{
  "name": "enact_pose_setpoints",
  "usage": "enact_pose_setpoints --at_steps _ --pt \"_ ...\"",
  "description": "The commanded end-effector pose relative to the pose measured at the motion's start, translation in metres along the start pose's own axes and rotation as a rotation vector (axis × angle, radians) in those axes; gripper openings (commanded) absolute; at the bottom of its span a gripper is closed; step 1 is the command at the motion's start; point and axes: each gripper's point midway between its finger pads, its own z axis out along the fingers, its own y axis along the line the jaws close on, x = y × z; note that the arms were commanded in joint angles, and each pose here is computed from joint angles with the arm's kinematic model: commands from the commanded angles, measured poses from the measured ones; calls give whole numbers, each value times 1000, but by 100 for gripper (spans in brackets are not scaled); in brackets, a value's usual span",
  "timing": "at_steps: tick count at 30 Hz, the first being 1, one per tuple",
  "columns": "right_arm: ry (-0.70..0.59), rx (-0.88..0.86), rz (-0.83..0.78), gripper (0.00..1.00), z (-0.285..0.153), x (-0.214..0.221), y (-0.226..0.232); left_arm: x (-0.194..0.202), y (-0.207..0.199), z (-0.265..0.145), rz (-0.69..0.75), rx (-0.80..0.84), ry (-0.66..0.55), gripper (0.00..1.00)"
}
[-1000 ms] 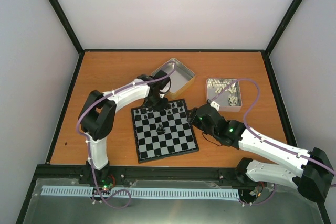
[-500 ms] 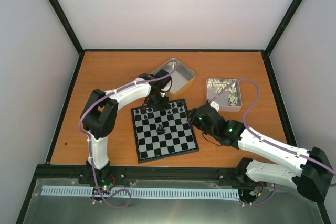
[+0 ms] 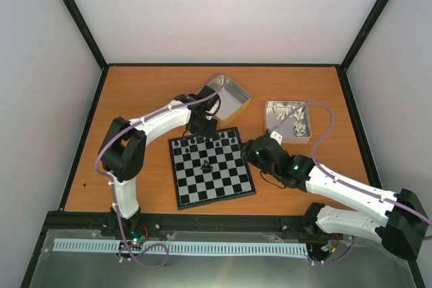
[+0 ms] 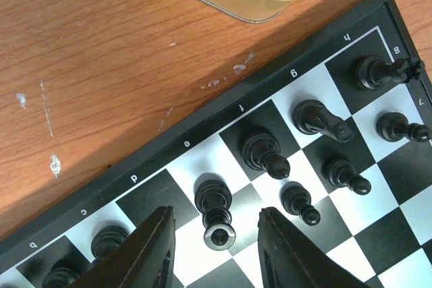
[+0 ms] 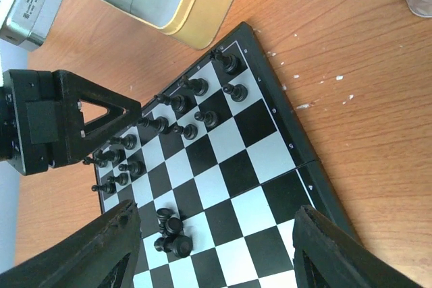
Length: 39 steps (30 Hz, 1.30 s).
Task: Set up the chess pieces on the board
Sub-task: Place the chess piece on the chessboard, then adjust the chess piece on the chessboard.
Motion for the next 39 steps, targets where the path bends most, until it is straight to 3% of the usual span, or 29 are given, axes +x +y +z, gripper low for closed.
enact_pose_setpoints --at_steps 1,7,10,20,28,39 --pt "-23 37 8 62 4 -2 -11 -7 2 -2 -30 1 -35 35" --pt "-29 39 15 61 3 -3 -12 -1 2 8 -22 2 -2 34" --pt "-27 40 18 61 4 -3 -13 0 0 10 -18 18 -3 24" --pt "-29 42 23 61 3 -2 -15 -1 11 5 -15 -45 -19 7" --pt "-23 46 25 61 5 -1 -16 -3 31 -5 -38 -153 -52 7" --pt "-18 46 24 61 6 0 -16 5 32 -1 -46 -141 -27 9"
